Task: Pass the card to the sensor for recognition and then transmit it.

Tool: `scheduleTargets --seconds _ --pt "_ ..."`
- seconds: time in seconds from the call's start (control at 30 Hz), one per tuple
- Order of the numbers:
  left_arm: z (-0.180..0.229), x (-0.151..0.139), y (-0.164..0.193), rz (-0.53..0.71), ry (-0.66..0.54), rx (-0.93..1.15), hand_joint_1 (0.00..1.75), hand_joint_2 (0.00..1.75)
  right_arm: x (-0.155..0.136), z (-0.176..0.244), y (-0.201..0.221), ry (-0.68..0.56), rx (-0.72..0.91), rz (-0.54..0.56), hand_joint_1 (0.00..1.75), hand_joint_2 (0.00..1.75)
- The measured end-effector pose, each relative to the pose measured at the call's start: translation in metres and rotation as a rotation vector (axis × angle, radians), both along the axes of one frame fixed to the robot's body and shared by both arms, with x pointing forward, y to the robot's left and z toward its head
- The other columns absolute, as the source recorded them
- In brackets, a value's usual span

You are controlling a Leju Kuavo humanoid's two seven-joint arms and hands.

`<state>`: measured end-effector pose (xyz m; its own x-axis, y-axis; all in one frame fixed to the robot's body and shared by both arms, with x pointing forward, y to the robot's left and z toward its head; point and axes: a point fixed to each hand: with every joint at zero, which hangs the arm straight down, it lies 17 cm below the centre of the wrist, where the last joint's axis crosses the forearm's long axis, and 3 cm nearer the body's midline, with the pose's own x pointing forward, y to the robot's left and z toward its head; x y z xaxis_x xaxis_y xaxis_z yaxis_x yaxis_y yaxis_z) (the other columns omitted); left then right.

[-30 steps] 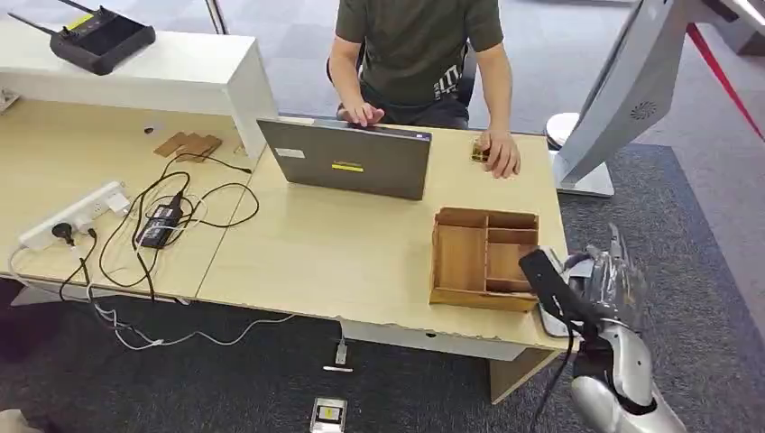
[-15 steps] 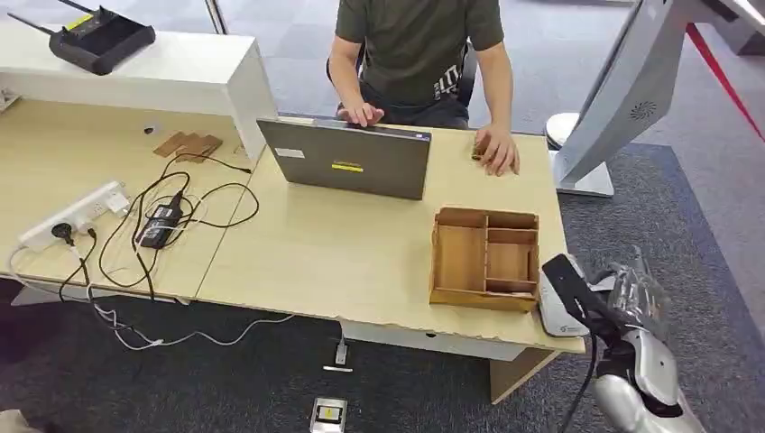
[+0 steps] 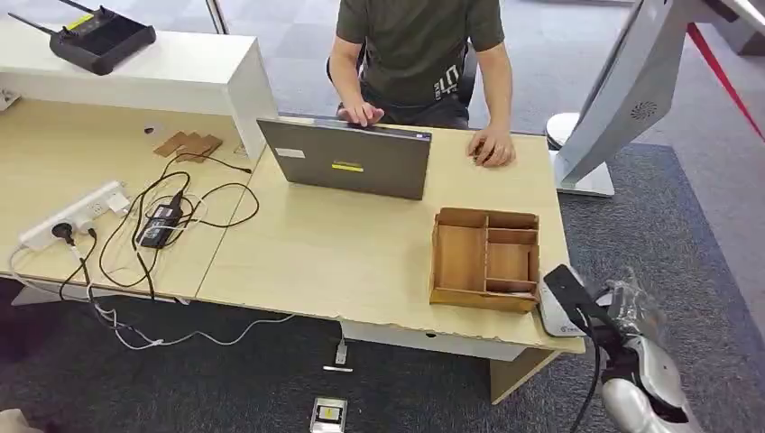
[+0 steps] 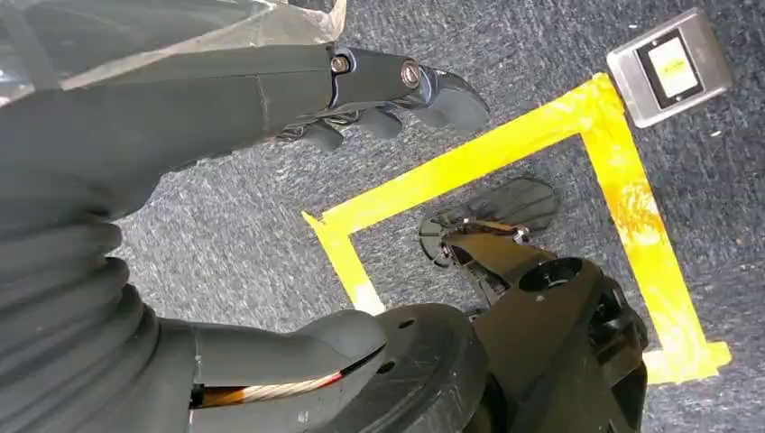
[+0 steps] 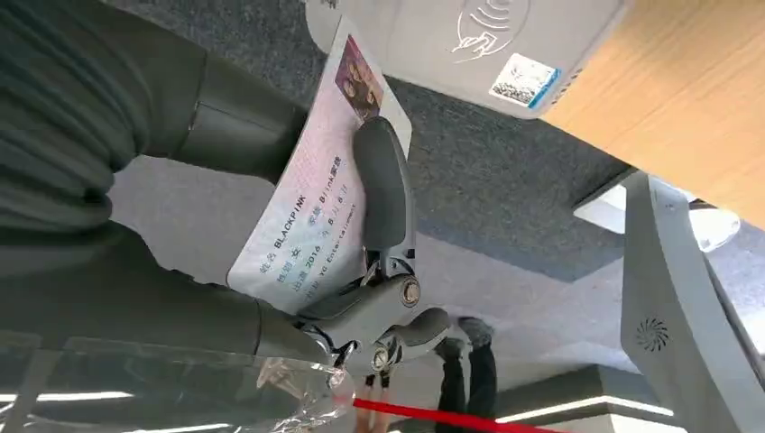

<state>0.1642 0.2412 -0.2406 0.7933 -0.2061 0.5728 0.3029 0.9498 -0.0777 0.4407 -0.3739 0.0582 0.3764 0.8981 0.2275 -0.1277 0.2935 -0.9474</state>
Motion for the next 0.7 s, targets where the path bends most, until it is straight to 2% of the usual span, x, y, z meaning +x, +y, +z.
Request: scheduleTargets --seconds 0.7 --pt "0.001 0.003 0.0 -0.001 -0.005 0.001 0.0 1.75 -0.007 -0.032 0.021 0.08 0.041 0.017 1.75 1.75"
